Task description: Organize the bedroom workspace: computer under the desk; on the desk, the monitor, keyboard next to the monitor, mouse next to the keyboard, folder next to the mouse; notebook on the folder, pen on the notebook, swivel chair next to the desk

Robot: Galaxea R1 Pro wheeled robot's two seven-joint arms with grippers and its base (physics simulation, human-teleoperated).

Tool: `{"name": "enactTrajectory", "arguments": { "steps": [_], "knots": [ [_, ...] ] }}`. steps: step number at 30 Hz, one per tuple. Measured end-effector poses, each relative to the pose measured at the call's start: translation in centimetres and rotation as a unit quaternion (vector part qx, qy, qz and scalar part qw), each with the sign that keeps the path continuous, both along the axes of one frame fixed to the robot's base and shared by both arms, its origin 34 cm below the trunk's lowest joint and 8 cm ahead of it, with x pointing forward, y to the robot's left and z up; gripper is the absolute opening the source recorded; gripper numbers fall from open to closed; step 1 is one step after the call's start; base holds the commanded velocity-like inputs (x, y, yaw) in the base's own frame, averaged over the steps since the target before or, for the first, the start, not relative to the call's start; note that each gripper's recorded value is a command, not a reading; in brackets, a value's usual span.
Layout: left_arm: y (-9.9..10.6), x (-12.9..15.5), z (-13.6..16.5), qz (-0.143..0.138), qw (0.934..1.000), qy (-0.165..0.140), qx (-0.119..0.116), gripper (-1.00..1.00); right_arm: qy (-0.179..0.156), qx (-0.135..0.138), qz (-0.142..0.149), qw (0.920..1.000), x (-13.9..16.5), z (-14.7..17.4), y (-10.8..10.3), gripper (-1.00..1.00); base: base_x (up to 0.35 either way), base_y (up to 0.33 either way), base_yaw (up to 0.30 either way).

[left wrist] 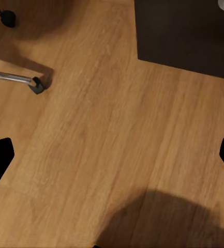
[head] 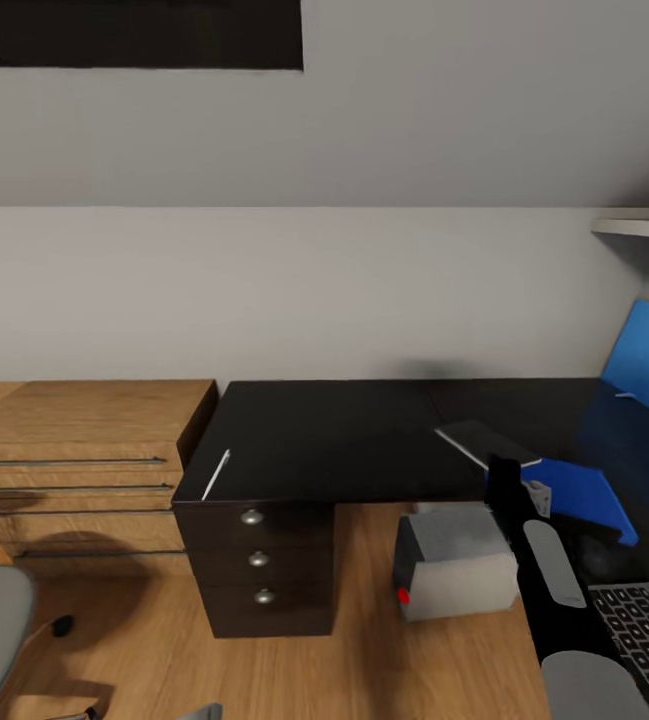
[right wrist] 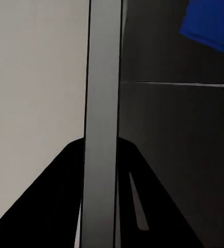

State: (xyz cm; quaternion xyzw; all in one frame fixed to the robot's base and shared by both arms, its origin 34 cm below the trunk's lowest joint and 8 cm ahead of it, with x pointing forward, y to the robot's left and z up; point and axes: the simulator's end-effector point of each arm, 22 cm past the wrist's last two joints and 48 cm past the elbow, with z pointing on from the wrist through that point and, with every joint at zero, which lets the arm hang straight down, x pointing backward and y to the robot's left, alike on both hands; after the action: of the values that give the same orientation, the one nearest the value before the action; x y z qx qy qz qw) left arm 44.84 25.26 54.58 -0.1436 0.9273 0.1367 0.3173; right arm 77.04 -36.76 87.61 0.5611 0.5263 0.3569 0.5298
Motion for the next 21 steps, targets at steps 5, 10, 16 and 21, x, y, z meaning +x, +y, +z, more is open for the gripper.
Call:
{"name": "enactTrajectory", "arguments": {
  "steps": [5,10,16,21],
  "knots": [
    [0.2,-0.4,-0.3,-0.001,1.0000,0.005,0.003,1.00,0.000,0.006,-0.017,0.9998,-0.4,-0.2,-1.5,-1.00,0.000,0.000,-0.263],
    [0.3,-0.8,-0.6,-0.001,0.9999,0.010,0.006,1.00,0.001,0.010,-0.028,0.9995,-0.7,-0.3,-2.4,-1.00,0.000,0.000,-0.265],
    [0.4,-0.9,-0.7,-0.002,0.9999,0.012,0.007,1.00,-0.003,0.009,-0.044,0.9990,-0.9,-0.2,-3.1,-1.00,0.000,0.000,-0.070],
    [0.4,-0.9,-0.7,-0.002,0.9999,0.012,0.006,1.00,-0.006,0.010,-0.045,0.9989,-0.9,-0.1,-3.2,-1.00,0.000,0.000,-0.014]
  ]
}}
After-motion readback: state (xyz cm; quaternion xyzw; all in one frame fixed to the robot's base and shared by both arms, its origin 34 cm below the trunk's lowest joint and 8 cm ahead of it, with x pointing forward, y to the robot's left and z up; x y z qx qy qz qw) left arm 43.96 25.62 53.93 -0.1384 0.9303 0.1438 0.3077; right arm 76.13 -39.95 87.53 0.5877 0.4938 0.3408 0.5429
